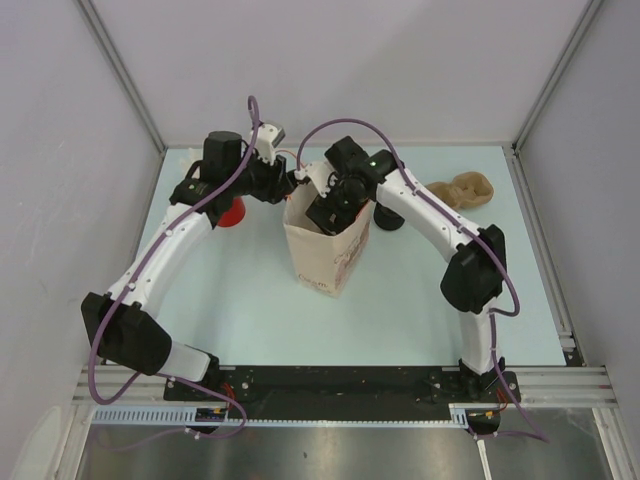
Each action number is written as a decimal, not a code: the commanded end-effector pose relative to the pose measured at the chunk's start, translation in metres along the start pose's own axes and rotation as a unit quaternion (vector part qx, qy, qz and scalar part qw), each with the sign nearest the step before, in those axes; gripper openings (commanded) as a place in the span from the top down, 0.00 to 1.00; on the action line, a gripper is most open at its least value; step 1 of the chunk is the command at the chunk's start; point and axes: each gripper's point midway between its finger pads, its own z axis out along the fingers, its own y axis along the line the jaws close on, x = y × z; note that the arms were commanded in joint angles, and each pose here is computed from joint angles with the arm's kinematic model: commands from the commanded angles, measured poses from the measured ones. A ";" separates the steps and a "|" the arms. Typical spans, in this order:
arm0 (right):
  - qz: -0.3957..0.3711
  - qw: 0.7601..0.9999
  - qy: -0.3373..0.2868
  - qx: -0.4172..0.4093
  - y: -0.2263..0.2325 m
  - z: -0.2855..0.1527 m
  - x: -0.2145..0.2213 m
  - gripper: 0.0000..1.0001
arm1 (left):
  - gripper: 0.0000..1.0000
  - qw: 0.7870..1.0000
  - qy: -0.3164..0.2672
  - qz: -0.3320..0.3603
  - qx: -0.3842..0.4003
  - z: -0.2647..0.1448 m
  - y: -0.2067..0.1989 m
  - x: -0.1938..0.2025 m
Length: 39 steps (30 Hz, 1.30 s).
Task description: Pack the takeout coffee
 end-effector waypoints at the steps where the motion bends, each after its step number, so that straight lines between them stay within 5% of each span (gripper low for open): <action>1: -0.009 0.997 -0.074 0.023 0.001 -0.040 -0.035 0.00 | 0.51 1.000 -0.011 0.012 0.013 -0.007 -0.009 -0.007; 18: -0.004 0.988 -0.146 0.044 -0.001 -0.070 -0.062 0.00 | 0.43 1.000 -0.010 0.017 0.020 -0.007 -0.014 -0.008; 39: -0.041 0.947 -0.300 0.107 0.006 -0.182 -0.101 0.00 | 0.29 0.995 -0.010 0.060 0.084 -0.012 -0.042 -0.017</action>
